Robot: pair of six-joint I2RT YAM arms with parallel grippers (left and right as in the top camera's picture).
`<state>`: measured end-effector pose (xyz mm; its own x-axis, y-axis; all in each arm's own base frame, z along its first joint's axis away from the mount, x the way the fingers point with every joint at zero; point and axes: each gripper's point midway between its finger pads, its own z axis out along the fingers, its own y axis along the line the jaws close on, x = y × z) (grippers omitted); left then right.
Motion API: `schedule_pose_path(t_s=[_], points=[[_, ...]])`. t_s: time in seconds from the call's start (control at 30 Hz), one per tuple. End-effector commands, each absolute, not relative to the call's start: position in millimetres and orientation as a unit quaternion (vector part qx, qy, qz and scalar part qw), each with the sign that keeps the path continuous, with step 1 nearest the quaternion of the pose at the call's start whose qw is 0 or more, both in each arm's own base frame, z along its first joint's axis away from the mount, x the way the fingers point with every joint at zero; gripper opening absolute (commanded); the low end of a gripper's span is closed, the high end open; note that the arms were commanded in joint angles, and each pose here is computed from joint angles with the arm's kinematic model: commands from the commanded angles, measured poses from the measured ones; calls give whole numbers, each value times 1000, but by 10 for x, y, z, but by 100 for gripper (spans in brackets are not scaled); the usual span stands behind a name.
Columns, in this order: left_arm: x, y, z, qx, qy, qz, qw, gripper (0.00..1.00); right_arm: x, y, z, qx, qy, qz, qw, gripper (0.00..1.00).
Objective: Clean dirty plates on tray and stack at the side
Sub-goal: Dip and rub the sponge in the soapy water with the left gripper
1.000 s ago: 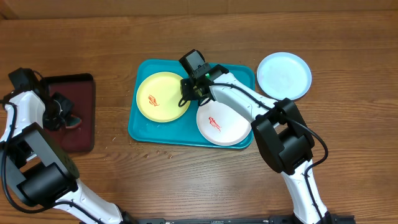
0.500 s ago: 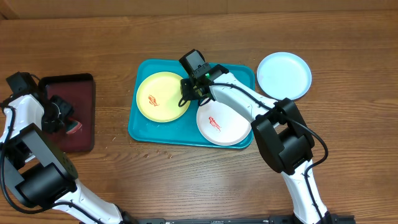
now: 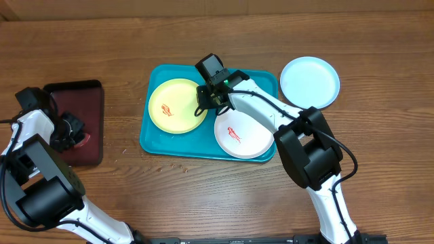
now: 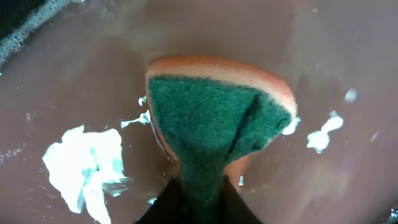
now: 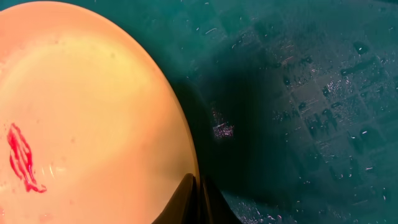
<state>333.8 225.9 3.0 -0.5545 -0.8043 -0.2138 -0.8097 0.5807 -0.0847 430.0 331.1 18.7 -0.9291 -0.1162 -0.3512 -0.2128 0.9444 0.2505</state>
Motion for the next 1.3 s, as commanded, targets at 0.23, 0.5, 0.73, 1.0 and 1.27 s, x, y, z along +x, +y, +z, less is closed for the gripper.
schedule_pose_path(t_s=[0.23, 0.5, 0.73, 1.0, 1.27], points=[[3435, 2363, 414, -459, 882, 16, 107, 4, 4253, 3289, 113, -90, 973, 140, 157, 5], [3628, 2349, 547, -453, 881, -14, 135, 4, 4261, 3295, 118, -90, 973, 141, 159, 5], [3705, 2157, 266, -444, 880, -68, 156, 4, 4265, 3298, 120, -90, 973, 142, 160, 5], [3664, 2132, 155, -443, 880, -68, 157, 46, 4265, 3298, 120, -90, 973, 142, 160, 5], [3687, 2203, 269, -444, 881, -54, 156, 43, 4245, 3284, 109, -90, 974, 139, 155, 5]])
